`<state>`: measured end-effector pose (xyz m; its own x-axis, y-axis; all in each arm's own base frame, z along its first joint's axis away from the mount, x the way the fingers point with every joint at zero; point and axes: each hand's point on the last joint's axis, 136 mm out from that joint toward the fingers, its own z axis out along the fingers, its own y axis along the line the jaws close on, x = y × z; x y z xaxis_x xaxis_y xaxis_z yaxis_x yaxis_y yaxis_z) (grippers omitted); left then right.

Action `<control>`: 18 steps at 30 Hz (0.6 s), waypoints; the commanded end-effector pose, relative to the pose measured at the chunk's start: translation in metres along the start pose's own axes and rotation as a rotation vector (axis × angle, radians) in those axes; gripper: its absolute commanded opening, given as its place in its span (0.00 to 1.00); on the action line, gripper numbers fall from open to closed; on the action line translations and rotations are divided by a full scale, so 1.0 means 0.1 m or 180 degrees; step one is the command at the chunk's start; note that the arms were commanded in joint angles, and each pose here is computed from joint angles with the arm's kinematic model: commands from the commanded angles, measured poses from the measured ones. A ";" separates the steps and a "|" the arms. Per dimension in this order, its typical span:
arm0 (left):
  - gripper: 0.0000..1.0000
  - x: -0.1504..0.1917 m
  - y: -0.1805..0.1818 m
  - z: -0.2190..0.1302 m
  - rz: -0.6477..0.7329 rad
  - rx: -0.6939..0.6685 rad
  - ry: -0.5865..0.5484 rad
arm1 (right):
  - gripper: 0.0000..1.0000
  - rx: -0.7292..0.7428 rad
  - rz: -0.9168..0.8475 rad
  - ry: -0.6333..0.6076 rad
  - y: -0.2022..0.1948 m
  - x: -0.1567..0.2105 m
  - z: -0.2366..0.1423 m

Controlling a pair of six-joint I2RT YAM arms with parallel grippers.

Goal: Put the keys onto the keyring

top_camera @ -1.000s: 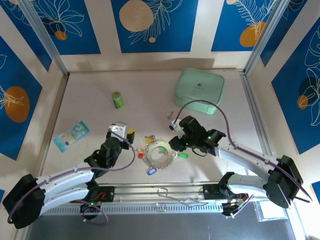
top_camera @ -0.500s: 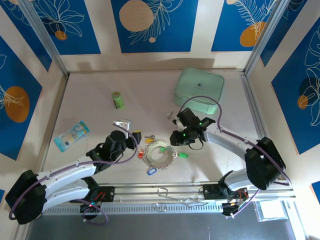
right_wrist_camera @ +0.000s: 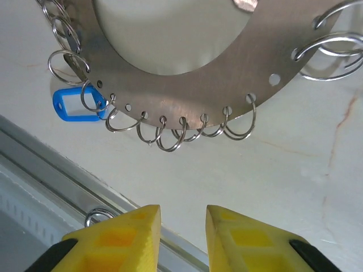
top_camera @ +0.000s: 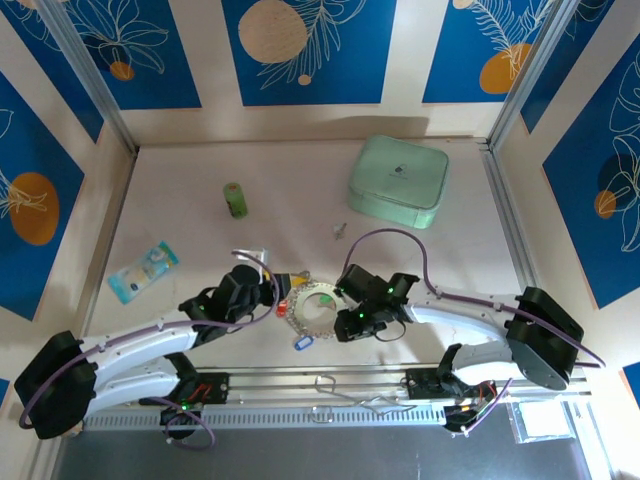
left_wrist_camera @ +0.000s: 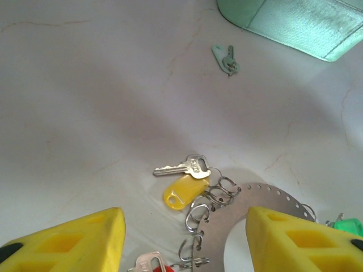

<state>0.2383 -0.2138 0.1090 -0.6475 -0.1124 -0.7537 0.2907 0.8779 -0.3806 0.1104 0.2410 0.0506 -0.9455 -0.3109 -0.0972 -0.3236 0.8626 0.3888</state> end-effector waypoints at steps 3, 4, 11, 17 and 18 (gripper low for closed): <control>0.58 -0.03 -0.02 -0.05 -0.0093 -0.0003 -0.0052 | 0.26 0.0011 0.0151 -0.0217 -0.10 -0.16 0.04; 0.58 -0.03 0.00 -0.06 -0.0097 -0.0013 -0.0067 | 0.26 -0.0029 0.0143 -0.0230 -0.12 -0.17 0.05; 0.58 -0.03 0.06 -0.12 -0.0095 -0.0049 -0.0145 | 0.25 -0.0080 0.0193 -0.0298 -0.24 -0.27 0.06; 0.58 -0.01 0.08 -0.12 -0.0091 -0.0053 -0.0142 | 0.25 -0.0275 0.0241 -0.0298 -0.20 -0.31 0.09; 0.58 -0.01 0.08 -0.12 -0.0083 -0.0059 -0.0138 | 0.24 -0.0258 0.0249 -0.0291 -0.22 -0.30 0.10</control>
<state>0.2351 -0.2053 0.1167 -0.6250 -0.1520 -0.7657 0.2734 0.8762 -0.3970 0.1499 0.2333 0.0401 -0.9685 -0.1879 -0.1634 -0.2424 0.8616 0.4459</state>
